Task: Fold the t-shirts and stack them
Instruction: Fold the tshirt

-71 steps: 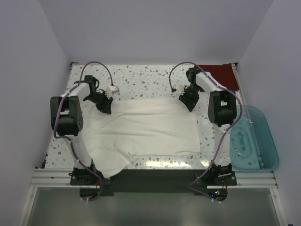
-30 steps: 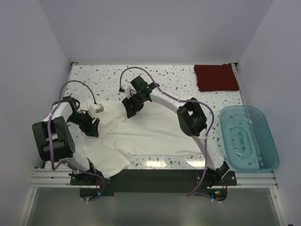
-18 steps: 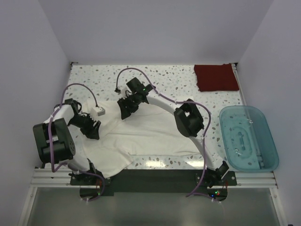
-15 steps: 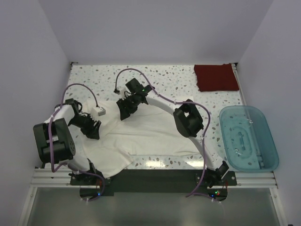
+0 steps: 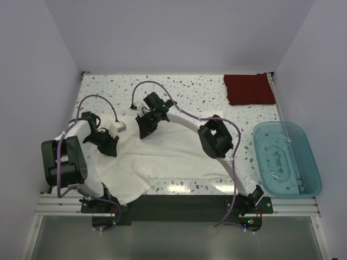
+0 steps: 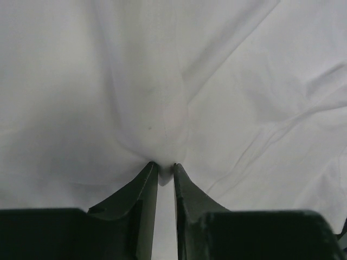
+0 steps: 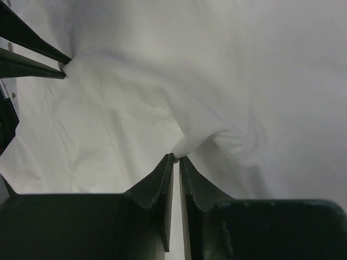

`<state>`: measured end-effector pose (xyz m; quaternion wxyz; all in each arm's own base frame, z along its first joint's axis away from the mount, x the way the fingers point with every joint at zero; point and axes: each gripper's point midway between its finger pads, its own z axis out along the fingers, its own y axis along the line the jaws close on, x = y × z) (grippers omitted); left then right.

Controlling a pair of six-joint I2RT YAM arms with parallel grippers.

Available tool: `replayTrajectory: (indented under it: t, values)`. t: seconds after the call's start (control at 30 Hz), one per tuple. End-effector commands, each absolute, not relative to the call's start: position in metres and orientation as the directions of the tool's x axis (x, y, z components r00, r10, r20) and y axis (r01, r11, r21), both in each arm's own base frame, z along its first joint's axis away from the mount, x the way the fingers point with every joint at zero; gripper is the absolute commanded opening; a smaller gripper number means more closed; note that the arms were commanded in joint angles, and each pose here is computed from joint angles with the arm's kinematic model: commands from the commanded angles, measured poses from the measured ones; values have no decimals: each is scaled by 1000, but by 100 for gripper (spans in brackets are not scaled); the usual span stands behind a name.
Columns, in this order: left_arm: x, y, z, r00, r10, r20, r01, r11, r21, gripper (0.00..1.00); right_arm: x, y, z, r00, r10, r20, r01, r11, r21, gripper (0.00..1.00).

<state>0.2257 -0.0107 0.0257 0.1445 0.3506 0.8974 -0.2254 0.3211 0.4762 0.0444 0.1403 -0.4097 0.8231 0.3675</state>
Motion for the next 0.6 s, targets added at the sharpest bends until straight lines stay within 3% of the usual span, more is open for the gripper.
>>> replayTrajectory:
  t: [0.0, 0.07, 0.27, 0.57]
  values:
    - [239, -11, 26, -709, 554, -436, 691, 667, -277, 20, 324, 490, 62, -604, -547, -580, -794, 348, 498, 12]
    - [239, -11, 25, -713, 554, -431, 688, 670, -277, 14, 325, 489, 61, -605, -547, -579, -794, 356, 493, 1]
    - [237, -11, 28, -711, 556, -431, 692, 663, -286, 0, 326, 488, 64, -613, -539, -578, -789, 372, 490, 0]
    - [228, -20, 49, -669, 578, -467, 735, 609, -299, 0, 318, 482, 92, -628, -484, -609, -777, 352, 522, 0]
